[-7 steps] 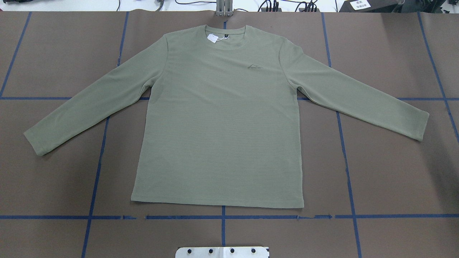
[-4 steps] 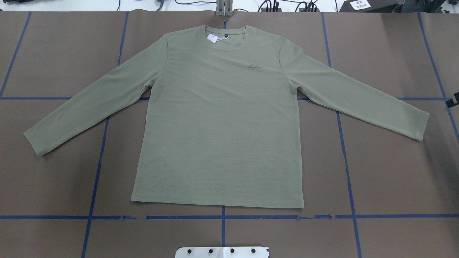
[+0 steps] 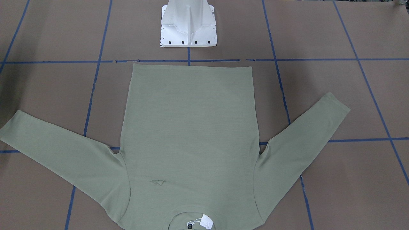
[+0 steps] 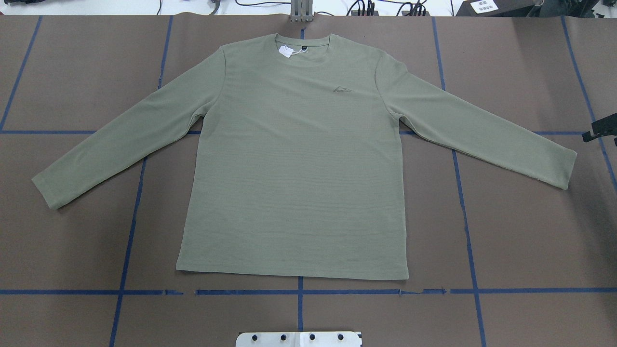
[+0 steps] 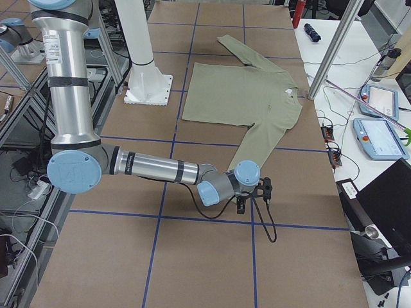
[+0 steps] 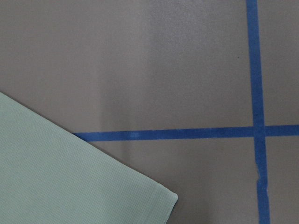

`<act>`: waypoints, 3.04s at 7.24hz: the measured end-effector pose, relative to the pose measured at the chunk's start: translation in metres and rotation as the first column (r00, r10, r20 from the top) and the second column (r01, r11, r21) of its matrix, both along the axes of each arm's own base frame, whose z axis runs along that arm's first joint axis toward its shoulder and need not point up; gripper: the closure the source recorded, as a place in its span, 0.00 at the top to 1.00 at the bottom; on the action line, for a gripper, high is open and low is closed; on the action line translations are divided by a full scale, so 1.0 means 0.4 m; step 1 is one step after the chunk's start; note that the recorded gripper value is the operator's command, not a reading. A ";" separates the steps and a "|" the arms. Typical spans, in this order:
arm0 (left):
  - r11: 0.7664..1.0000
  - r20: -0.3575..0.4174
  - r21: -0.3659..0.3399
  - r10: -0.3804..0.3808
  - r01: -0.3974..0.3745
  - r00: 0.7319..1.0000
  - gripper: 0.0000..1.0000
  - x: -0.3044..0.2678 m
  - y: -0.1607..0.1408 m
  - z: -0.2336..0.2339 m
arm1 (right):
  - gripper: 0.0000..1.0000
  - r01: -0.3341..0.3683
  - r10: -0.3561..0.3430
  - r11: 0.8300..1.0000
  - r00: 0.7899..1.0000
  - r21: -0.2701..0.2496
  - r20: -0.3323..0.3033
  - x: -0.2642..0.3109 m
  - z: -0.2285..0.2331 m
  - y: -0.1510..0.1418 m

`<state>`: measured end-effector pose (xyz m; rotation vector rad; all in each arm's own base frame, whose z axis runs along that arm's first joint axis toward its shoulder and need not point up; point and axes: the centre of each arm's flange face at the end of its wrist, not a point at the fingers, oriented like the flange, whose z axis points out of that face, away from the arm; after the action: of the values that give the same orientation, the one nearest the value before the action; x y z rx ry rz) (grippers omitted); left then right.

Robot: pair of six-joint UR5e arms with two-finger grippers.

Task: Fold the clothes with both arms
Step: 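Move the right gripper toward the cuff of the sleeve nearest it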

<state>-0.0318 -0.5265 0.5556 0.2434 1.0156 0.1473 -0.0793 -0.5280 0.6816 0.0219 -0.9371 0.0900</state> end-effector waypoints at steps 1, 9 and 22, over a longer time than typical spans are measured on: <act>1.000 -0.002 0.002 0.001 -0.001 1.000 1.00 0.000 0.002 0.000 | 0.98 -0.002 0.002 1.000 1.000 -0.014 0.001 -0.026 -0.004 0.000; 1.000 -0.004 0.005 0.004 -0.004 1.000 1.00 -0.003 0.009 0.004 | 0.82 -0.066 0.063 0.985 0.998 -0.162 -0.019 -0.093 0.032 -0.056; 1.000 -0.004 0.013 0.001 -0.001 1.000 1.00 -0.005 0.010 -0.010 | 0.00 -0.036 0.031 0.981 0.999 -0.189 -0.027 -0.129 0.065 -0.028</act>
<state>-0.0336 -0.5224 0.5518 0.2550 1.0191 0.1539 -0.1311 -0.5391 0.7077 -0.1377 -0.9011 0.2096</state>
